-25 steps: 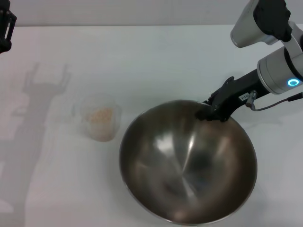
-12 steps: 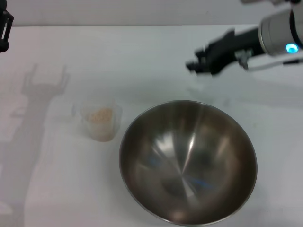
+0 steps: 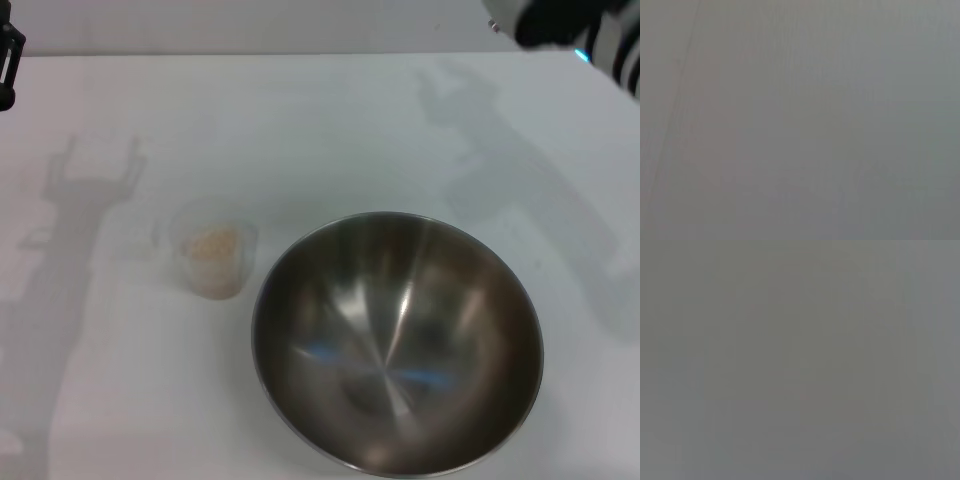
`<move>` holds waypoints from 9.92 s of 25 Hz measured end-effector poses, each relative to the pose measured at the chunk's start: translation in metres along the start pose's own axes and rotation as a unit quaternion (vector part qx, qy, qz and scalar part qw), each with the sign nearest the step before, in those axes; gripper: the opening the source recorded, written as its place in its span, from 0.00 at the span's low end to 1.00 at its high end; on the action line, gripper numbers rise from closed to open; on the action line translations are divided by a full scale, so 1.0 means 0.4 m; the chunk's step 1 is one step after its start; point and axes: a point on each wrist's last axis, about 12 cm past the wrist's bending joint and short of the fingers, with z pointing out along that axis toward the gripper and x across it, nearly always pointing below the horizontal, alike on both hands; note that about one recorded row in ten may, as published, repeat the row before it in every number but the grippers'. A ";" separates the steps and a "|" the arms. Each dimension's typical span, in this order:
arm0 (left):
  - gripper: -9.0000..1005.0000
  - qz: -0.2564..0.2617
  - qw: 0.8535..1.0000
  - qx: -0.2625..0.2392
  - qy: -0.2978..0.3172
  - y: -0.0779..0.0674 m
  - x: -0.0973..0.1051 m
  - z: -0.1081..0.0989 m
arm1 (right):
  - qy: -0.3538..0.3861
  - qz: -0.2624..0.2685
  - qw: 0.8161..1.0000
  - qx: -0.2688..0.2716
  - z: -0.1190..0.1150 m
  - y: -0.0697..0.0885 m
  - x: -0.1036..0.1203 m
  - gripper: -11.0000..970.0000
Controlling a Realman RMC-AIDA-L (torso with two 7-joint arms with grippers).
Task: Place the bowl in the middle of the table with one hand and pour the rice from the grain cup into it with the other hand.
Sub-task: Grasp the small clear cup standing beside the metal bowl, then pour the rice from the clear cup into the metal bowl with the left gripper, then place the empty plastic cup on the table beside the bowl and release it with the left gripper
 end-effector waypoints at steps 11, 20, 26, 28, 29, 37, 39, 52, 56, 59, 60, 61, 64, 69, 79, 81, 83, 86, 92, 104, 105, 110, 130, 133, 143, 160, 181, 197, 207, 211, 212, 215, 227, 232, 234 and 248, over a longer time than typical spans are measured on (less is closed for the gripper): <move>0.80 0.001 1.000 0.000 0.002 0.003 0.001 -0.001 | -0.247 0.275 0.891 0.262 -0.229 0.045 0.262 0.38; 0.80 -0.001 1.000 0.013 0.005 0.000 -0.004 -0.070 | -0.196 0.456 0.846 0.195 -0.309 -0.002 0.449 0.38; 0.80 -0.007 0.998 0.042 0.039 -0.018 0.003 -0.155 | -0.147 0.445 0.863 0.190 -0.319 -0.017 0.494 0.38; 0.80 -0.010 0.997 0.053 0.051 -0.027 0.006 -0.177 | -0.143 0.441 0.865 0.190 -0.316 -0.021 0.496 0.38; 0.80 -0.010 0.997 0.053 0.051 -0.027 0.006 -0.177 | -0.141 0.439 0.867 0.188 -0.313 -0.023 0.496 0.38; 0.80 -0.019 0.991 0.084 0.105 -0.055 0.020 -0.258 | -0.122 0.426 0.878 0.178 -0.290 -0.038 0.502 0.38; 0.80 -0.021 0.989 0.087 0.114 -0.059 0.023 -0.265 | -0.118 0.417 0.883 0.178 -0.288 -0.041 0.503 0.38; 0.80 -0.023 0.971 0.110 0.210 -0.086 0.075 -0.289 | -0.110 0.398 0.893 0.178 -0.283 -0.039 0.503 0.38; 0.80 -0.018 0.969 0.110 0.221 -0.083 0.083 -0.286 | -0.108 0.399 0.893 0.178 -0.281 -0.039 0.504 0.38; 0.80 -0.015 0.966 0.111 0.232 -0.082 0.090 -0.283 | -0.107 0.399 0.893 0.178 -0.281 -0.039 0.504 0.38; 0.80 -0.014 0.966 0.111 0.234 -0.081 0.092 -0.283 | -0.107 0.399 0.893 0.178 -0.280 -0.039 0.504 0.38; 0.80 -0.013 0.965 0.111 0.237 -0.081 0.094 -0.282 | -0.108 0.399 0.893 0.178 -0.278 -0.039 0.503 0.38; 0.80 -0.011 0.964 0.112 0.240 -0.081 0.097 -0.278 | -0.109 0.400 0.893 0.176 -0.273 -0.037 0.500 0.38; 0.80 -0.005 0.962 0.117 0.247 -0.078 0.104 -0.268 | -0.109 0.400 0.893 0.176 -0.271 -0.037 0.499 0.38; 0.79 0.008 0.958 0.125 0.258 -0.072 0.118 -0.243 | -0.110 0.402 0.892 0.176 -0.270 -0.034 0.497 0.38; 0.79 0.010 0.958 0.124 0.259 -0.070 0.120 -0.238 | -0.110 0.402 0.892 0.176 -0.270 -0.034 0.498 0.38; 0.78 0.012 0.957 0.123 0.262 -0.068 0.123 -0.232 | -0.110 0.402 0.892 0.176 -0.270 -0.033 0.498 0.38; 0.78 0.013 0.957 0.123 0.264 -0.068 0.125 -0.228 | -0.110 0.403 0.891 0.178 -0.271 -0.033 0.498 0.38; 0.77 0.014 0.958 0.119 0.261 -0.066 0.127 -0.214 | -0.110 0.403 0.891 0.178 -0.271 -0.033 0.498 0.38; 0.75 0.011 0.957 0.119 0.263 -0.072 0.129 -0.209 | -0.109 0.403 0.892 0.173 -0.260 -0.034 0.494 0.38; 0.71 0.010 0.957 0.120 0.263 -0.073 0.129 -0.209 | -0.109 0.403 0.892 0.173 -0.260 -0.034 0.494 0.38; 0.53 0.010 0.957 0.122 0.263 -0.075 0.129 -0.208 | -0.108 0.403 0.892 0.174 -0.260 -0.034 0.495 0.38; 0.03 0.102 0.967 0.158 0.173 -0.126 0.092 -0.172 | -0.117 0.399 0.892 0.177 -0.257 -0.054 0.492 0.38; 0.04 0.179 0.966 0.176 0.062 -0.140 0.044 -0.139 | -0.120 0.394 0.894 0.176 -0.250 -0.068 0.490 0.38; 0.05 0.421 0.844 0.291 -0.160 -0.205 -0.004 -0.131 | -0.123 0.367 0.905 0.175 -0.232 -0.092 0.481 0.38; 0.07 0.617 0.634 0.334 -0.324 -0.224 0.004 -0.161 | -0.112 0.328 0.920 0.181 -0.229 -0.062 0.476 0.38; 0.09 0.675 0.559 0.335 -0.347 -0.208 0.022 -0.138 | -0.110 0.309 0.925 0.192 -0.222 -0.048 0.470 0.38; 0.10 0.542 0.748 0.293 -0.248 -0.191 -0.013 -0.121 | -0.110 0.320 0.922 0.187 -0.185 -0.043 0.452 0.38; 0.11 0.304 0.934 0.176 -0.069 -0.135 -0.007 -0.087 | -0.111 0.344 0.921 0.142 -0.134 -0.054 0.429 0.38; 0.12 0.234 0.959 0.159 0.008 -0.134 0.022 -0.090 | -0.114 0.358 0.916 0.137 -0.119 -0.068 0.424 0.38; 0.12 0.208 0.965 0.154 0.042 -0.134 0.036 -0.090 | -0.114 0.358 0.916 0.137 -0.119 -0.068 0.424 0.38; 0.12 0.172 0.971 0.137 0.090 -0.126 0.059 -0.084 | -0.119 0.355 0.918 0.133 -0.117 -0.072 0.418 0.38; 0.14 0.134 0.959 0.116 0.220 -0.109 0.134 -0.041 | -0.135 0.361 0.909 0.160 -0.142 -0.092 0.426 0.38; 0.14 0.127 0.956 0.111 0.241 -0.100 0.145 -0.044 | -0.136 0.359 0.909 0.163 -0.144 -0.092 0.427 0.38; 0.14 0.128 0.954 0.110 0.248 -0.097 0.149 -0.044 | -0.136 0.360 0.908 0.163 -0.147 -0.091 0.428 0.38; 0.16 0.078 0.953 0.086 0.278 -0.069 0.161 -0.048 | -0.141 0.366 0.905 0.167 -0.165 -0.083 0.434 0.38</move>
